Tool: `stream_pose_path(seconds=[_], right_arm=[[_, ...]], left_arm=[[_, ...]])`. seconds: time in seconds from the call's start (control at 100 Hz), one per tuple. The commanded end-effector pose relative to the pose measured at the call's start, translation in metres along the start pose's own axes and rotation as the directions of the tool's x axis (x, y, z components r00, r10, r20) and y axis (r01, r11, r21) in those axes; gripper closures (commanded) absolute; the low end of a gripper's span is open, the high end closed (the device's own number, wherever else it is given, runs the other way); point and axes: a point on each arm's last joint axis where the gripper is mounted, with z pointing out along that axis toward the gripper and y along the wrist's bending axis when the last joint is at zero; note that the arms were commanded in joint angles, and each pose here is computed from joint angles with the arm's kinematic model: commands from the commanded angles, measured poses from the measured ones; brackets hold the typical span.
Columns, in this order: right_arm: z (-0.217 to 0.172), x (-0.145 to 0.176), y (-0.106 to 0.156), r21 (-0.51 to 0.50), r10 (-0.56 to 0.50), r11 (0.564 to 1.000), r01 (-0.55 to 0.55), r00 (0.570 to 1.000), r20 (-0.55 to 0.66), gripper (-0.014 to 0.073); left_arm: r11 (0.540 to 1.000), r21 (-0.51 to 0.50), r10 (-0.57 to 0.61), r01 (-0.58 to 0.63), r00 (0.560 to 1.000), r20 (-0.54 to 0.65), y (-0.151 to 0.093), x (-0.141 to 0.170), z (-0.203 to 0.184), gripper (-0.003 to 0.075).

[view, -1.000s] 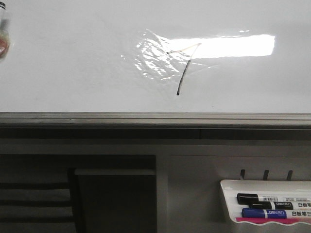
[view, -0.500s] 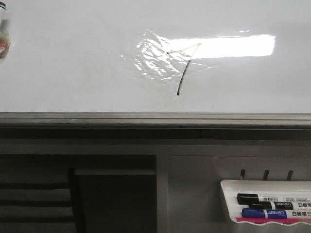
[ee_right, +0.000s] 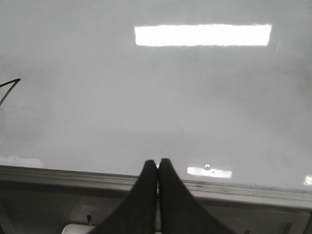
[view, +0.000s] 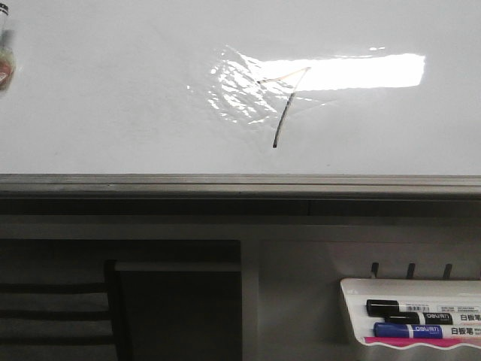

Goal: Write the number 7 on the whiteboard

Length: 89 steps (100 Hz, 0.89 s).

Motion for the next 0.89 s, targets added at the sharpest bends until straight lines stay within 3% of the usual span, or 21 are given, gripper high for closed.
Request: stream_pose_path(seconds=[0.0, 0.27, 0.88], right_arm=[[-0.003, 0.001, -0.002, 0.032, 0.007, 0.999, -0.011, 0.991, 0.132, 0.0659], [0.001, 0.03, -0.002, 0.049, 0.007, 0.999, -0.014, 0.988, 0.151, 0.0659], [0.001, 0.029, -0.002, 0.048, 0.007, 0.999, -0.014, 0.989, 0.149, 0.0659]], left_arm=[[1.0, 0.007, -0.01, 0.009, 0.997, 0.073, 0.0, 0.003, -0.002, 0.0741], [1.0, 0.007, -0.01, 0.009, 0.997, 0.073, 0.0, 0.003, -0.002, 0.0741], [1.0, 0.007, -0.01, 0.009, 0.997, 0.073, 0.0, 0.003, -0.002, 0.0741]])
